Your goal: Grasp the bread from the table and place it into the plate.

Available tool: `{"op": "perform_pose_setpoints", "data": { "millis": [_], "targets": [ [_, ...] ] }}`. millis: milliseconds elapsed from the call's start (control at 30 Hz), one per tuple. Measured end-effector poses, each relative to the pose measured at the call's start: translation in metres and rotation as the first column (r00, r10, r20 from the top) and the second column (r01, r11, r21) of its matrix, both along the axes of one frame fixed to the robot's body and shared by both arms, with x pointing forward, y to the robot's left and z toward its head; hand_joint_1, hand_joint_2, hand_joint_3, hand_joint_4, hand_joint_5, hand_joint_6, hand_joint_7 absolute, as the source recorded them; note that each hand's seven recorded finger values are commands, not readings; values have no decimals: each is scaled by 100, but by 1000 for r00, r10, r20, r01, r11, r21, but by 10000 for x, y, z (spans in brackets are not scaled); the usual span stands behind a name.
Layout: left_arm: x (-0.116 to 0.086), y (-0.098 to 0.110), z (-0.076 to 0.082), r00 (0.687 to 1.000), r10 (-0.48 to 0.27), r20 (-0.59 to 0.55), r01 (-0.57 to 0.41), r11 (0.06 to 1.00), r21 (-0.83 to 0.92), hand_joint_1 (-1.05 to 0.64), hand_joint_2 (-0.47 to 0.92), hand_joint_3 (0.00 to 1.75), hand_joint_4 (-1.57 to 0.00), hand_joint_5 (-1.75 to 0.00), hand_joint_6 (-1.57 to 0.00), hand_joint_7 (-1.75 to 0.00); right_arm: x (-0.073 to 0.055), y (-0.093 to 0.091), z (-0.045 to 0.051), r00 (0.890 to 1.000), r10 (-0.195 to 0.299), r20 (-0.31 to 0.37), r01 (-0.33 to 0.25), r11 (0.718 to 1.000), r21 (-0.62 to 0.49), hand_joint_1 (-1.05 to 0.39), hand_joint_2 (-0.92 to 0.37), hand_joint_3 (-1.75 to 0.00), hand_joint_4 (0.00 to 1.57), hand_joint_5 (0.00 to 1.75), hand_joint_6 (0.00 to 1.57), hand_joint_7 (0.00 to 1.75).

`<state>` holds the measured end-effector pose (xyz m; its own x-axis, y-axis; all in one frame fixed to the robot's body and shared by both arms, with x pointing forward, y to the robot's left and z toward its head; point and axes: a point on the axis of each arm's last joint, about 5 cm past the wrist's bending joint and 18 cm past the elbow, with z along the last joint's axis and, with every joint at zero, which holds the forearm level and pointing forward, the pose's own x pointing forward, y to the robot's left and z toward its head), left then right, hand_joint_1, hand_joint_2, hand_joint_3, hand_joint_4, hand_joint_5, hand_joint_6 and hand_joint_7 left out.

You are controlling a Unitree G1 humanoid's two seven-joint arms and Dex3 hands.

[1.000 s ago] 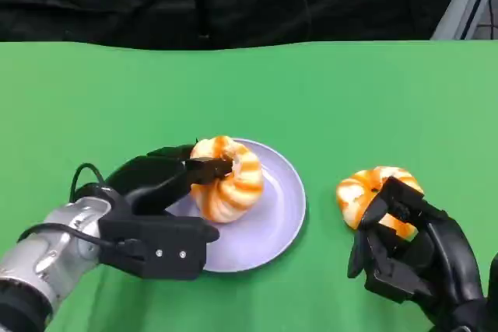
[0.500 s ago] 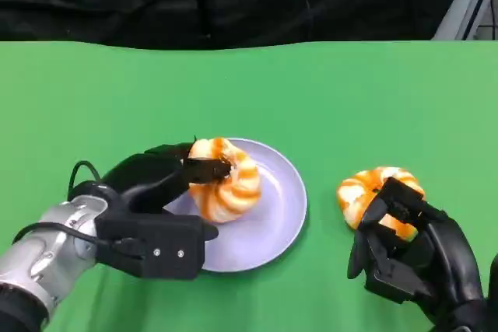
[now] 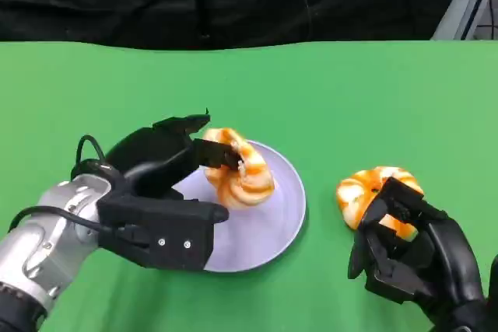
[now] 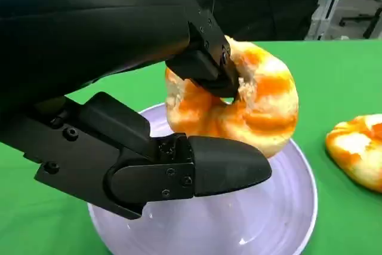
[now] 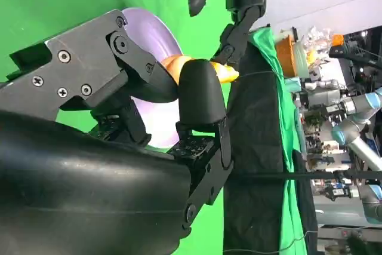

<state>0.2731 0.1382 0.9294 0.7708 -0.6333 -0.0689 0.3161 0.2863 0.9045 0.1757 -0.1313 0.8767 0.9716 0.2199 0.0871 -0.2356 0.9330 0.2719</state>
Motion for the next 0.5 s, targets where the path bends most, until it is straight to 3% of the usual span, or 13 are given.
{"op": "perform_pose_setpoints", "data": {
  "millis": [133,200,367,400,467,500],
  "targets": [
    [-27,29,34,1000,14,-6,-15,998,-54,-105,92,61,-30,-8,-97,-8,0,0,0,1000,0,0,0,1000,0,-9,-58,-116,84,175,62,174],
    [-36,46,29,1000,25,-11,-25,998,-60,-105,92,65,-55,-12,-95,-2,0,0,0,1000,0,0,0,1000,0,-9,-58,-116,84,175,62,174],
    [-51,38,65,998,14,60,-11,999,-48,-105,92,65,-96,-8,-92,-1,0,-1,0,1000,0,0,0,1000,0,-9,-58,-117,85,175,63,174],
    [-52,37,68,997,13,75,-9,998,-54,-104,92,62,-110,-10,-102,-4,0,0,0,1000,0,0,0,1000,0,-10,-58,-117,84,175,62,174],
    [-54,37,72,995,17,100,-11,998,-68,-103,92,61,-117,-9,-109,-5,0,0,0,1000,-1,0,1,1000,0,-10,-58,-117,84,175,62,174],
    [-54,37,74,994,19,106,-11,997,-72,-95,92,50,-110,-74,-111,-49,0,0,1,1000,-1,0,1,1000,0,-10,-58,-118,84,175,62,174]
  ]
}}
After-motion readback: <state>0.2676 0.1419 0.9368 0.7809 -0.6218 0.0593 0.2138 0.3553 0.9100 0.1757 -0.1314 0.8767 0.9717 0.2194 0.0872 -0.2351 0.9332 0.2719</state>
